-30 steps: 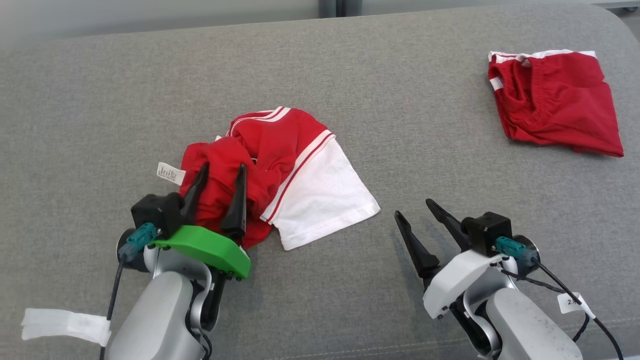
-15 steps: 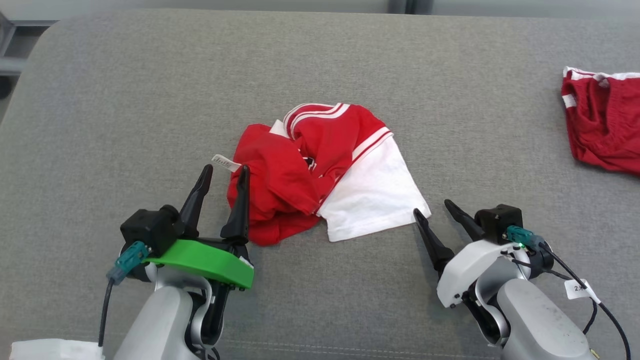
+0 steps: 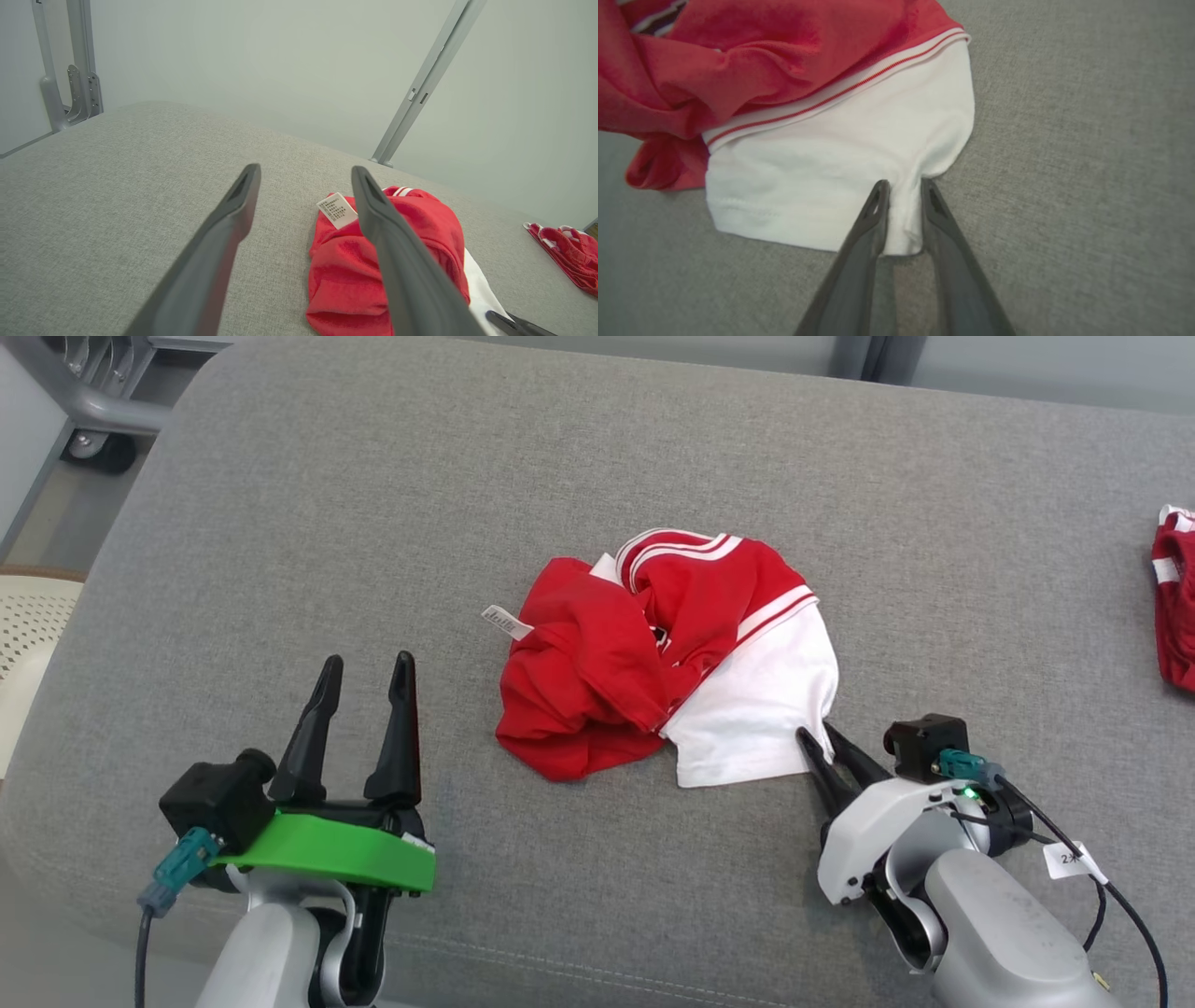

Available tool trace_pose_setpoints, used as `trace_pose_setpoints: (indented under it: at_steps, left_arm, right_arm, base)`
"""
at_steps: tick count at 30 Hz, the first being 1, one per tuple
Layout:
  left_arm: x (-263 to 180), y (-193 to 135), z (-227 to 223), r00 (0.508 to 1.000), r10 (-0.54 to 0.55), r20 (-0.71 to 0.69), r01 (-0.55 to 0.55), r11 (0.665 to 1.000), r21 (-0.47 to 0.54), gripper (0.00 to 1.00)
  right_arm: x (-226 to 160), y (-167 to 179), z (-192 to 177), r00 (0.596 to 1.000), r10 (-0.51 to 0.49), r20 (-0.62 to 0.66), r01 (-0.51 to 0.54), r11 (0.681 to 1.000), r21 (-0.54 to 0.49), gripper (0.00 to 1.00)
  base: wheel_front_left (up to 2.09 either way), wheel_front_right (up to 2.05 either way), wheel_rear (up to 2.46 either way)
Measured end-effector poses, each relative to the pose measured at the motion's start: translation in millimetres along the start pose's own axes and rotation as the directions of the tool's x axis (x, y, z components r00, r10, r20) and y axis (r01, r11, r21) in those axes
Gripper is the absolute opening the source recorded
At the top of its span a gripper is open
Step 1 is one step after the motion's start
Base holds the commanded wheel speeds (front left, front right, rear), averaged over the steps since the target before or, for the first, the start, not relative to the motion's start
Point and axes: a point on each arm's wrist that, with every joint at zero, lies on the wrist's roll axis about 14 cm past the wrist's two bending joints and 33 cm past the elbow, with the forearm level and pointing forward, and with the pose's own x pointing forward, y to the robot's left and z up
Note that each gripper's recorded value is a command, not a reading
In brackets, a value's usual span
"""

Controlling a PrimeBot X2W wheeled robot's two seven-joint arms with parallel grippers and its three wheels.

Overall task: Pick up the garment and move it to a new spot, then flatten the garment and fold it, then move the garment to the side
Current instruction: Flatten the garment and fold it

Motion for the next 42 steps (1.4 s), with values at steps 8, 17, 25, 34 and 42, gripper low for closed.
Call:
trace_pose_setpoints:
  at_steps: [8, 17, 25, 34, 42]
  left_arm:
    - [-1, -1, 4, 1.0, -0.001, 0.018, 0.001, 1.0, -0.001, 1.0]
    - [3, -10, 6, 0.999, -0.032, 0.029, 0.032, 0.999, -0.007, 1.0]
    - [3, -31, -7, 0.995, -0.101, -0.002, 0.101, 0.994, -0.029, 1.0]
    - [-16, -79, -61, 0.949, -0.263, -0.172, 0.247, 0.963, -0.107, 1.0]
    - [-41, -116, -106, 0.859, -0.386, -0.337, 0.322, 0.918, -0.229, 1.0]
  right_arm:
    - [-1, -7, 2, 1.0, -0.029, 0.011, 0.028, 0.999, 0.017, 0.0]
    - [-11, -59, 59, 0.961, -0.173, 0.215, 0.165, 0.985, 0.055, 0.0]
    - [-66, -141, 103, 0.849, -0.391, 0.356, 0.398, 0.916, 0.055, 0.0]
    - [-125, -182, 86, 0.764, -0.55, 0.337, 0.548, 0.829, 0.112, 0.0]
    - [-138, -181, 60, 0.762, -0.582, 0.285, 0.56, 0.813, 0.16, 0.0]
  base:
    - [0.0, 0.0, 0.0]
    - [0.0, 0.0, 0.0]
    - [0.0, 0.0, 0.0]
    - [0.0, 0.0, 0.0]
    - [0.0, 0.0, 0.0]
